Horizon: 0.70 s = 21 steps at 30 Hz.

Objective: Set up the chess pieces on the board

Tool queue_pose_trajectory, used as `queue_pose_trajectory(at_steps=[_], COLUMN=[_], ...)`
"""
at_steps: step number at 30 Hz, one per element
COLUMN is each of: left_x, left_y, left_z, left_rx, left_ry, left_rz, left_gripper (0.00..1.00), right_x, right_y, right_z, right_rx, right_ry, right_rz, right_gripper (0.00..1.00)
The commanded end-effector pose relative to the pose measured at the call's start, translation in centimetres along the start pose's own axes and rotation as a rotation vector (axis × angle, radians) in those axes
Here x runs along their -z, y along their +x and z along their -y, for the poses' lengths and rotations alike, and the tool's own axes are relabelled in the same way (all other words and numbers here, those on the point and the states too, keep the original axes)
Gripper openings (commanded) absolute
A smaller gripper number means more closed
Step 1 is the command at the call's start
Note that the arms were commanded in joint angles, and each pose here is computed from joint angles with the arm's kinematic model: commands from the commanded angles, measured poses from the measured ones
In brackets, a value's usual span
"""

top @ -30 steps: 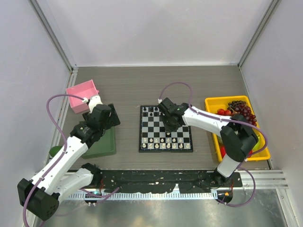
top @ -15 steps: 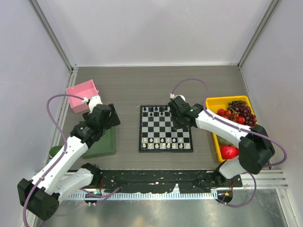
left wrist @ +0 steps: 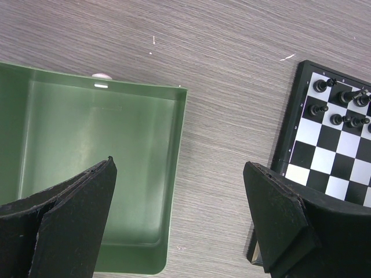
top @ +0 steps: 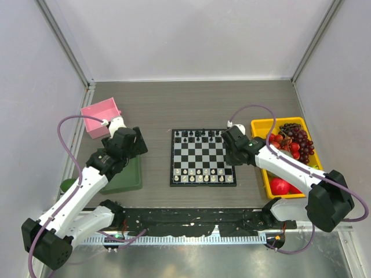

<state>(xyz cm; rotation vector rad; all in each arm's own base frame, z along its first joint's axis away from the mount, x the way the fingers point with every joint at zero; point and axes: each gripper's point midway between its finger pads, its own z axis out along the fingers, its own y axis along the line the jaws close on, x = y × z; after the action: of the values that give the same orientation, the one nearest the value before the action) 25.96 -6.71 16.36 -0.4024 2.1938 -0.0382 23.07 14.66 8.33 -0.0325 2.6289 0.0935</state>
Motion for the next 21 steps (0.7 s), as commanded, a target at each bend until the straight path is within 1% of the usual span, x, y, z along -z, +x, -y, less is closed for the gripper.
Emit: queue_pose_trajectory(at_steps=[1, 4, 8, 21], left_x=[0.1, 0.0, 0.1, 0.0], left_y=[-1.4, -1.4, -1.2, -1.1], left_z=[0.8, 0.9, 0.8, 0.9], left_rx=[0.030, 0.029, 0.029, 0.026], left_ry=[0.026, 0.027, 0.028, 0.031], left_rz=[0.037, 0.034, 0.033, 0.029], left_gripper=[0.99, 0.99, 0.99, 0.99], right_x=[0.1, -0.2, -0.5, -1.9], right_y=[0.7, 1.2, 1.2, 2.2], right_z=[-0.1, -0.4, -0.4, -0.7], right_rx=[-0.028, -0.021, -0.034, -0.041], right_ry=[-0.025, -0.039, -0.041, -0.042], right_rz=[-0.010, -0.031, -0.023, -0.055], right_gripper=[0.17, 0.16, 0.17, 0.17])
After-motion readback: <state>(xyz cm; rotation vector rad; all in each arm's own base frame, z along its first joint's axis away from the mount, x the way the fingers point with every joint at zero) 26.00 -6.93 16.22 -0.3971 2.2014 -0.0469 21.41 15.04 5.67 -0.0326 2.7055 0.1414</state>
